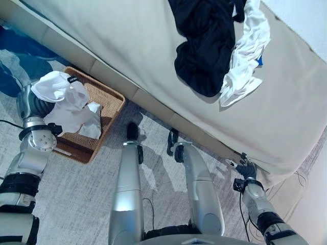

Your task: Pick up clothes into the bucket

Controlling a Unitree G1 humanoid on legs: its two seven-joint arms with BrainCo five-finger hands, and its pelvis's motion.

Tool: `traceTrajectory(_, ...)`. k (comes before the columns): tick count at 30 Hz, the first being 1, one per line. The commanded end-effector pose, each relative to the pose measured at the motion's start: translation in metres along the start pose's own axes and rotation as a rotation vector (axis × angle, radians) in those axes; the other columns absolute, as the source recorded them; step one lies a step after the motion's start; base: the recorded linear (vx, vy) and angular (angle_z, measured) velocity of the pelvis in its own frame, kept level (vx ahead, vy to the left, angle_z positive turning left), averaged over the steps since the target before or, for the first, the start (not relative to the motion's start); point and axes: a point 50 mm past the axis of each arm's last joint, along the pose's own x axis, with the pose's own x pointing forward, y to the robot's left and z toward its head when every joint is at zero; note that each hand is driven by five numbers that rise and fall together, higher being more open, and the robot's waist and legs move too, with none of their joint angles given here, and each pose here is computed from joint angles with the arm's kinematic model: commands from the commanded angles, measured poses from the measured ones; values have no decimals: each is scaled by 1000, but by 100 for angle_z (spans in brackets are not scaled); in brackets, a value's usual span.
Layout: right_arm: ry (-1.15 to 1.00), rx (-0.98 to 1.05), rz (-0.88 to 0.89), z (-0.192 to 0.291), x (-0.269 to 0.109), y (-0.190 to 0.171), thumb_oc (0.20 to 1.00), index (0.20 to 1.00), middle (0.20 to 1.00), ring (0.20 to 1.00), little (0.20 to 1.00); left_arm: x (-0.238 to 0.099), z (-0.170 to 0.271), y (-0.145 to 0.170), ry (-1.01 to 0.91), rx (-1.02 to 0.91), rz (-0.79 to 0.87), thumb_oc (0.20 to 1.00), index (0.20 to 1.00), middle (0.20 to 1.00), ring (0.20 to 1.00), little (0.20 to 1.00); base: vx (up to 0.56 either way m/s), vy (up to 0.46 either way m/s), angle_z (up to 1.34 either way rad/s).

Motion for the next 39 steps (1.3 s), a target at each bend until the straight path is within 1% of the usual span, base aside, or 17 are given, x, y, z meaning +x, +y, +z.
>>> traceTrajectory(1,-31,10,-84,2,-2,-25,1000,1000,1000,1000,1000,6,4,0,0,-10,20,200,200,200,200,200,15,32,3)
traceTrajectory(5,-62,21,-88,12,1,-26,1000,1000,1000,1000,1000,14,8,-7,15,6,2,200,200,200,200,200,23,46,2)
traceTrajectory(8,-85,24,-77,18,2,-23,1000,1000,1000,1000,1000,15,4,-13,55,12,-11,200,200,200,200,200,29,39,-3)
traceTrajectory(11,-92,25,-78,20,2,-23,1000,1000,1000,1000,1000,16,8,-16,52,-2,-20,200,200,200,200,200,25,35,-3)
traceTrajectory(15,-103,13,-71,24,4,-21,1000,1000,1000,1000,1000,11,0,-26,99,3,-47,200,200,200,200,200,37,52,-9)
traceTrajectory(16,-107,10,-69,26,4,-20,1000,1000,1000,1000,1000,9,0,-29,109,-6,-52,693,693,693,693,693,26,43,-7)
traceTrajectory(17,-108,3,-64,26,5,-19,1000,1000,1000,1000,1000,8,-2,-32,127,-3,-58,1000,1000,1000,1000,1000,23,36,-8)
traceTrajectory(22,-106,-3,-66,28,6,-19,1000,1000,1000,1000,1000,2,-10,-39,205,-65,-43,1000,1000,1000,1000,1000,7,8,-5)
traceTrajectory(25,-99,-4,-70,28,7,-20,1000,1000,1000,1000,1000,-5,-25,-40,294,-61,-34,1000,1000,1000,1000,1000,0,0,0)
traceTrajectory(28,-91,6,-82,28,7,-22,1000,1000,1000,1000,1000,-7,-25,-39,311,-90,-28,1000,1000,1000,1000,1000,0,0,0)
traceTrajectory(31,-78,11,-89,29,9,-24,1000,1000,1000,1000,1000,-21,-41,-37,390,-131,-17,1000,1000,1000,1000,1000,-10,-7,1)
traceTrajectory(33,-81,10,-86,31,10,-23,1000,1000,1000,1000,1000,-25,-46,-36,409,-131,-14,1000,1000,1000,1000,1000,-19,-12,0)
traceTrajectory(34,-92,17,-82,37,12,-22,1000,1000,1000,1000,1000,-35,-60,-37,474,-118,-26,1000,1000,1000,1000,1000,-30,-18,-3)
traceTrajectory(36,-95,17,-82,39,13,-21,1000,1000,1000,1000,1000,-42,-69,-37,513,-121,-29,1000,1000,1000,1000,1000,-36,-25,-3)
traceTrajectory(37,-115,20,-85,45,14,-21,1000,1000,1000,1000,1000,-53,-76,-38,548,-137,-19,1000,1000,1000,1000,1000,-32,-47,2)
traceTrajectory(39,-135,37,-97,50,14,-20,1000,1000,1000,1000,1000,-71,-79,-43,586,-260,39,1000,1000,1000,1000,1000,-6,-67,3)
